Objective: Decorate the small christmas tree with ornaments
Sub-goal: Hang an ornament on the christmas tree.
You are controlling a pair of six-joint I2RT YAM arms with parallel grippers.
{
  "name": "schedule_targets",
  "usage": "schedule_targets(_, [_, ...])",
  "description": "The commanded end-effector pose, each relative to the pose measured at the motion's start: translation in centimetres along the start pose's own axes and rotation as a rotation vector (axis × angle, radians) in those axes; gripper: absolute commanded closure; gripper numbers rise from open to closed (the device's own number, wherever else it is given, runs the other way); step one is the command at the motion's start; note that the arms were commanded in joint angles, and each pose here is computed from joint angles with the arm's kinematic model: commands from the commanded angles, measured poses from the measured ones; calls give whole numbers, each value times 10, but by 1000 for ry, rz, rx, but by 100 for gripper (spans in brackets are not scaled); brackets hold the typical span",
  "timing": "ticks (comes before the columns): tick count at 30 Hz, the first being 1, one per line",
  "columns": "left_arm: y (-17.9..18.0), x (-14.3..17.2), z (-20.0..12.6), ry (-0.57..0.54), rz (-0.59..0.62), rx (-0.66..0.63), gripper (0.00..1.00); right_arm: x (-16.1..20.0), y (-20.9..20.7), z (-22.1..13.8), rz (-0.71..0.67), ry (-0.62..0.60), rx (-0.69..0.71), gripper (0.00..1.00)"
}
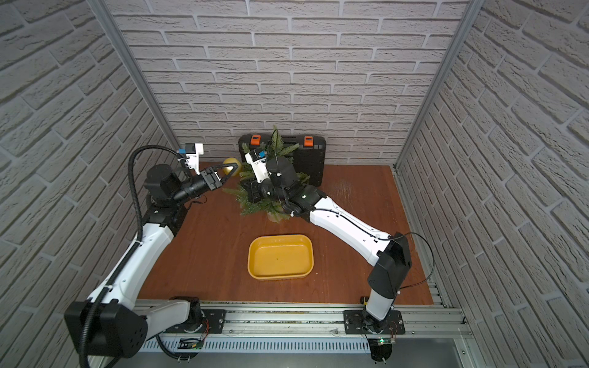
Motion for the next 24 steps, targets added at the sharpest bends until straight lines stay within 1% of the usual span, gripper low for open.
schedule_targets(1, [-18,-8,0,-17,59,43,52,-11,7,0,-13,-26,-14,94])
schedule_targets(8, [-21,-10,1,-18,62,50,53,-5,15,6,-25,9,-58,94])
schedule_targets(14, [-23,-10,3,-10,61,61,53,-13,24,4,-41,-19,-90,94])
schedule_targets(17, [-21,-9,4,-9,59,58,52,-10,16,2,-43,-1,-38,94])
schedule_targets(21, [-18,-9,6,-6,54,51,53,-1,0,-4,-54,24,64,94])
schedule_targets(24, [-17,-9,7,-4,54,52,53,2,-7,-11,-60,26,108,94])
Point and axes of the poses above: each gripper's point midway between its finger pads, its own z axis out along the fingers, its own y axis along the line the jaws close on, x = y × z, the point moved 1 cm from there along -z, back along the fingers, and after that the axes turned 14 degrees about -z, right-handed, at the moved point
